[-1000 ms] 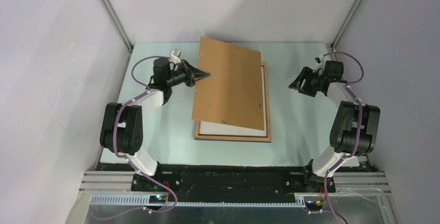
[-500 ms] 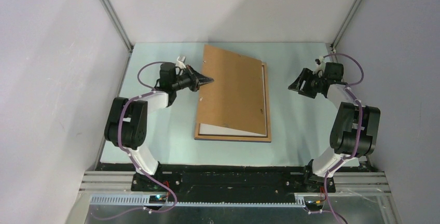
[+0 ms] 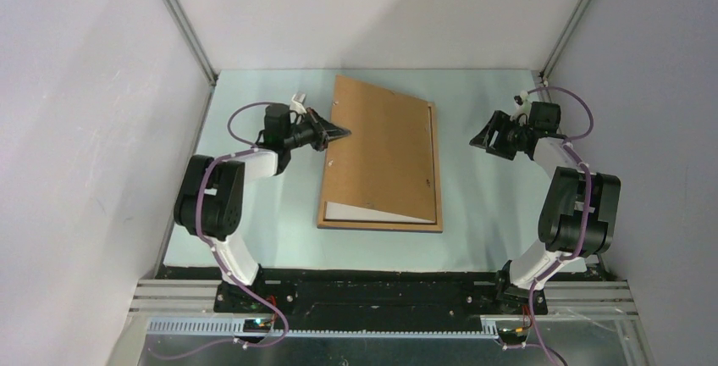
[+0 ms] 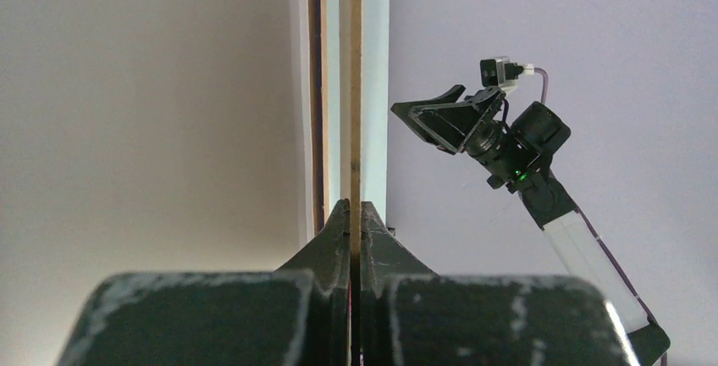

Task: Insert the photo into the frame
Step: Place the photo frame item in the photo frame.

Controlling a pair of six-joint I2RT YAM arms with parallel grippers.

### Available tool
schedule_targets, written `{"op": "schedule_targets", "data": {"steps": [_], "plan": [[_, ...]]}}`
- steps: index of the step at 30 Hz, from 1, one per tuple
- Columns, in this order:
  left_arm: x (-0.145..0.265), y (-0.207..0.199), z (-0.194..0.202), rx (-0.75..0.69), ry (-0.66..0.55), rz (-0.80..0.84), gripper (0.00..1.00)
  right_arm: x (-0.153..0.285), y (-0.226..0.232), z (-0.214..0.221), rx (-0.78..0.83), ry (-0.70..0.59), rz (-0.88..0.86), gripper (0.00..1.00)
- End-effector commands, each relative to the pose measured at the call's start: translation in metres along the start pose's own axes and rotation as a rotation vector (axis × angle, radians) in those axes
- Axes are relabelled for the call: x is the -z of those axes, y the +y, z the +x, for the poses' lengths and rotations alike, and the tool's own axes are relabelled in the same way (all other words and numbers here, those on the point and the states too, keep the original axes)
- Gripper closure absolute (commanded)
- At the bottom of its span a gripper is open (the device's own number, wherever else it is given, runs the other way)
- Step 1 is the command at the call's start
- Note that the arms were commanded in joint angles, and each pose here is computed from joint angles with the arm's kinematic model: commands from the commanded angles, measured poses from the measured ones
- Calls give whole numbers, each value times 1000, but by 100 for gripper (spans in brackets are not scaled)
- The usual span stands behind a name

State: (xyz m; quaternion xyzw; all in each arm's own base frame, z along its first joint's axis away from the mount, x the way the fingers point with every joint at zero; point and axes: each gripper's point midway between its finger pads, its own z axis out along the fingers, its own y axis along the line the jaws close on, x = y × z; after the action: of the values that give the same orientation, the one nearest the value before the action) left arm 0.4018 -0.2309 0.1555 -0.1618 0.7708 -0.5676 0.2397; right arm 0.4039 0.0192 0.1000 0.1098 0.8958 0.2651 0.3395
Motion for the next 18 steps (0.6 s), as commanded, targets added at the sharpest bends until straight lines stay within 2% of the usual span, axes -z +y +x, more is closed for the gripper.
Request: {"op": "schedule_targets", "data": {"steps": [1,18], "plan": [[-2,-23,-3,-49,-4,81,100,5,9,-11,38,-44,-25,32],[-13,-17,-6,-47,18,78,100,2,7,-9,31,-33,-34,32]]}}
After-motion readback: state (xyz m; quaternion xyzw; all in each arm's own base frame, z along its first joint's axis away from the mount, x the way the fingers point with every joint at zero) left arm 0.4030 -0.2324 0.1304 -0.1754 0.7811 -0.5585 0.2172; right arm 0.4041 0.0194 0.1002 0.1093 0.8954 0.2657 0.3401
